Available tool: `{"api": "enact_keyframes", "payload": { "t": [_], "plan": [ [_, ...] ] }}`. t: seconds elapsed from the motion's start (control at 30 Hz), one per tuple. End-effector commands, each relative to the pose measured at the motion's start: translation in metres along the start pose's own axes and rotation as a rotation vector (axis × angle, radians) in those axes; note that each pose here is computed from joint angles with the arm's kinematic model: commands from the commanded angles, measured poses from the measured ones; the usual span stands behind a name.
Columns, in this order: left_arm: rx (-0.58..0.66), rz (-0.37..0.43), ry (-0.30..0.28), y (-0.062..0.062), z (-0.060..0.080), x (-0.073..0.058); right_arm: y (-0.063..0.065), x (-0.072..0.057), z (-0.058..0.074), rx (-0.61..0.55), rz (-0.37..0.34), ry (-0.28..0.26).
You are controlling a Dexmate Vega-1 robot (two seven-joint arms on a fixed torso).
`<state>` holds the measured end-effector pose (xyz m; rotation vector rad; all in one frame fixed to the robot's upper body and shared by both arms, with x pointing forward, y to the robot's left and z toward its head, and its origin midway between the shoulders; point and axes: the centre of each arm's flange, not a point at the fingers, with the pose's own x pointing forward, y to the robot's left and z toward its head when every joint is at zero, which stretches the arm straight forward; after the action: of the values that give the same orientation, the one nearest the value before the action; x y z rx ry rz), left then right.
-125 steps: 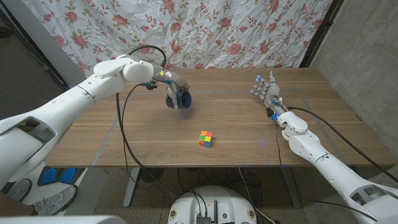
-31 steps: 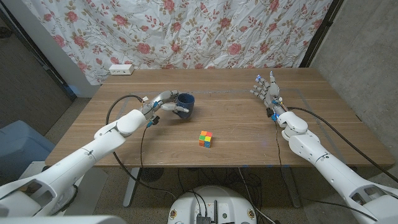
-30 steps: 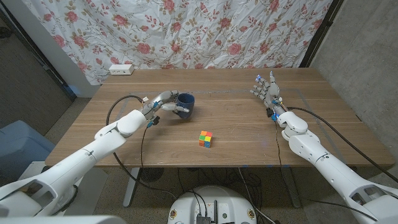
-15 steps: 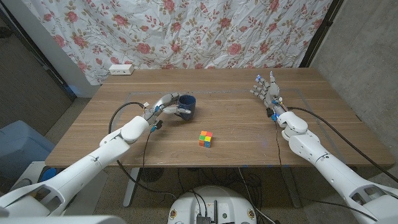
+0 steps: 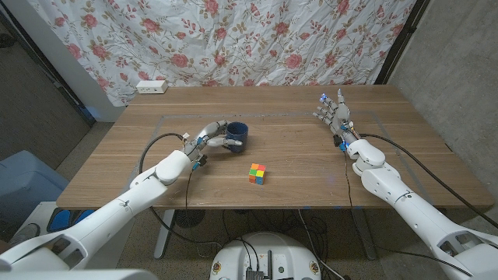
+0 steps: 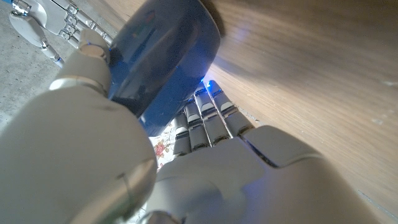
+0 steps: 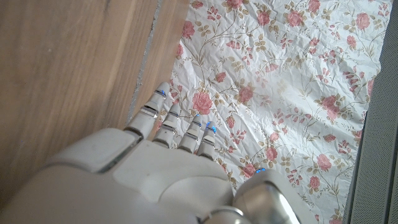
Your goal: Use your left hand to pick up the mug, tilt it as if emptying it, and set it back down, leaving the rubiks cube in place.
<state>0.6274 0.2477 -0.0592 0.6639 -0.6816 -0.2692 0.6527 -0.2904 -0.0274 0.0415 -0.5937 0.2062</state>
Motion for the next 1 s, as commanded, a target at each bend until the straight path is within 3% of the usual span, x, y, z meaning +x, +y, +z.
{"api": "enact_keyframes", "payload": {
  "t": [0.03,0.37,1.0],
  "plan": [
    [-0.02,-0.011,0.019,-0.013,-0.007,-0.002,0.0,0.0,0.0,0.0,0.0,0.0],
    [-0.015,-0.033,0.031,-0.014,-0.01,-0.002,0.0,0.0,0.0,0.0,0.0,0.0],
    [-0.018,-0.066,0.057,-0.002,-0.015,-0.004,0.0,0.0,0.0,0.0,0.0,0.0]
  ]
}}
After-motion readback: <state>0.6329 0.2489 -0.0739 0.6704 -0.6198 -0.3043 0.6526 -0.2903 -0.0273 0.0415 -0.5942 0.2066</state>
